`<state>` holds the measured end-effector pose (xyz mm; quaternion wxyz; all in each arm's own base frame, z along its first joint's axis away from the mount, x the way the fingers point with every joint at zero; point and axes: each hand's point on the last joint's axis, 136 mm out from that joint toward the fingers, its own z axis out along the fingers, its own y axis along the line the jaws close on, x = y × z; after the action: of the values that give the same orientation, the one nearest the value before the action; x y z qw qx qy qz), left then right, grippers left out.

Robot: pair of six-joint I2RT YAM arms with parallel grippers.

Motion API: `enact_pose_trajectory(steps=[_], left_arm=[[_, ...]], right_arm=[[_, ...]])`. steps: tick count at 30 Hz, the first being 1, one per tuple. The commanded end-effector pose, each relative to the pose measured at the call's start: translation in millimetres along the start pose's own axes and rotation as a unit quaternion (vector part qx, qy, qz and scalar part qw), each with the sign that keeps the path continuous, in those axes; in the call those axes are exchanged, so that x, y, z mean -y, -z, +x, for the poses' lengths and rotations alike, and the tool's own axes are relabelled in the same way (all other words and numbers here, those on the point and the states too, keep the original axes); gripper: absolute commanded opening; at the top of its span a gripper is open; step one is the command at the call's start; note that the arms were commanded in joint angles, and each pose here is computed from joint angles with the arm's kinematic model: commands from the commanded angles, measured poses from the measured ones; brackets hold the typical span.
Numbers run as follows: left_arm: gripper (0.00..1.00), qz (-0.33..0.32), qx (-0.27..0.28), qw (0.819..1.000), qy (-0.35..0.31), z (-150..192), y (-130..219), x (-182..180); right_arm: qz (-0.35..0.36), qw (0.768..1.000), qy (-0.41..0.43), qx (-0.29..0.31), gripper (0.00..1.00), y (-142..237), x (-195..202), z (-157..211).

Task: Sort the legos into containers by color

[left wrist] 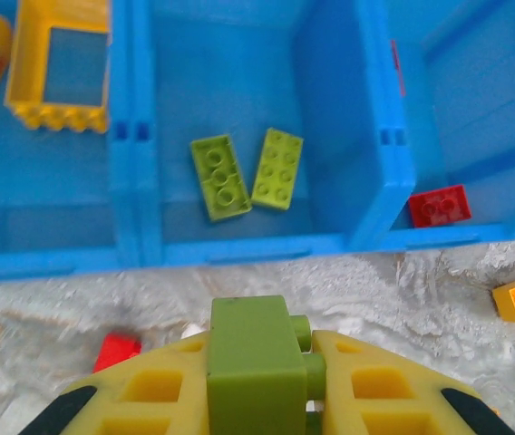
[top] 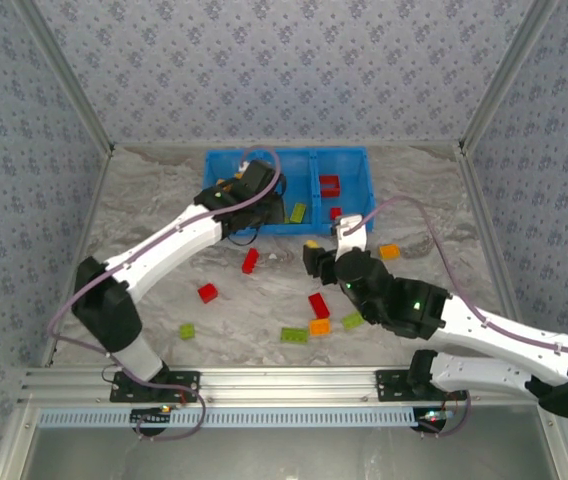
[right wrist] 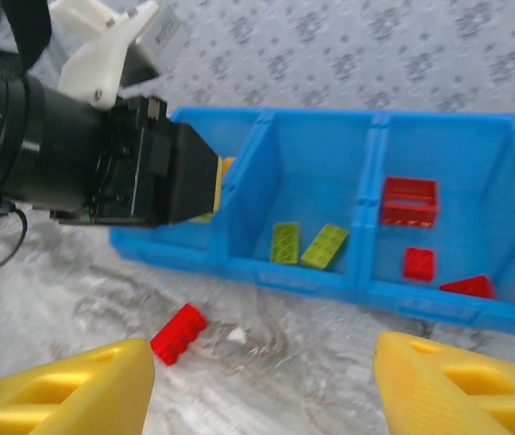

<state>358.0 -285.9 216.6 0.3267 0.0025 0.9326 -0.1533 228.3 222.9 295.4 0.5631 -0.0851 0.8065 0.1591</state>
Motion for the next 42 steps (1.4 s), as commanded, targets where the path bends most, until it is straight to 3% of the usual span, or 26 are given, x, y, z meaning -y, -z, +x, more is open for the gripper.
enact_pose_trajectory(steps=[1,8,18,25,29,35,38,42], left_arm=[[0.25,-0.019,-0.02,0.999,-0.044,0.1,-32.3,5.6],[0.25,-0.027,-0.03,0.997,-0.059,-18.1,-90.3,23.8],[0.26,-0.064,-0.059,0.996,-0.036,-38.2,-165.9,-3.2],[0.3,-0.052,-0.082,0.995,-0.038,-34.6,-192.3,-2.7],[0.34,-0.058,-0.089,0.994,-0.034,-30.8,-194.5,-6.0],[0.5,-0.062,-0.077,0.994,-0.038,-41.0,-175.7,-2.9],[0.5,-0.054,-0.056,0.996,-0.042,-54.8,-153.9,6.4],[0.49,-0.037,-0.002,0.998,-0.041,-83.3,-97.6,25.5]], right_arm=[[0.029,0.999,-0.012,0.017,0.67,0.9,18.4,-16.2],[0.028,0.999,-0.024,-0.001,0.68,-4.4,23.9,-7.3],[-0.01,0.999,-0.036,-0.027,0.67,-7.8,10.4,10.8],[-0.013,0.998,-0.037,-0.039,0.67,-6.2,10.7,20.7],[-0.014,0.998,-0.041,-0.044,0.67,-6.4,11.4,26.0],[-0.015,0.998,-0.038,-0.053,0.68,-5.9,11.4,31.2],[-0.017,0.998,-0.033,-0.055,0.68,-5.5,11.1,32.0],[-0.028,0.997,-0.008,-0.072,0.67,-10.1,4.5,42.6]])
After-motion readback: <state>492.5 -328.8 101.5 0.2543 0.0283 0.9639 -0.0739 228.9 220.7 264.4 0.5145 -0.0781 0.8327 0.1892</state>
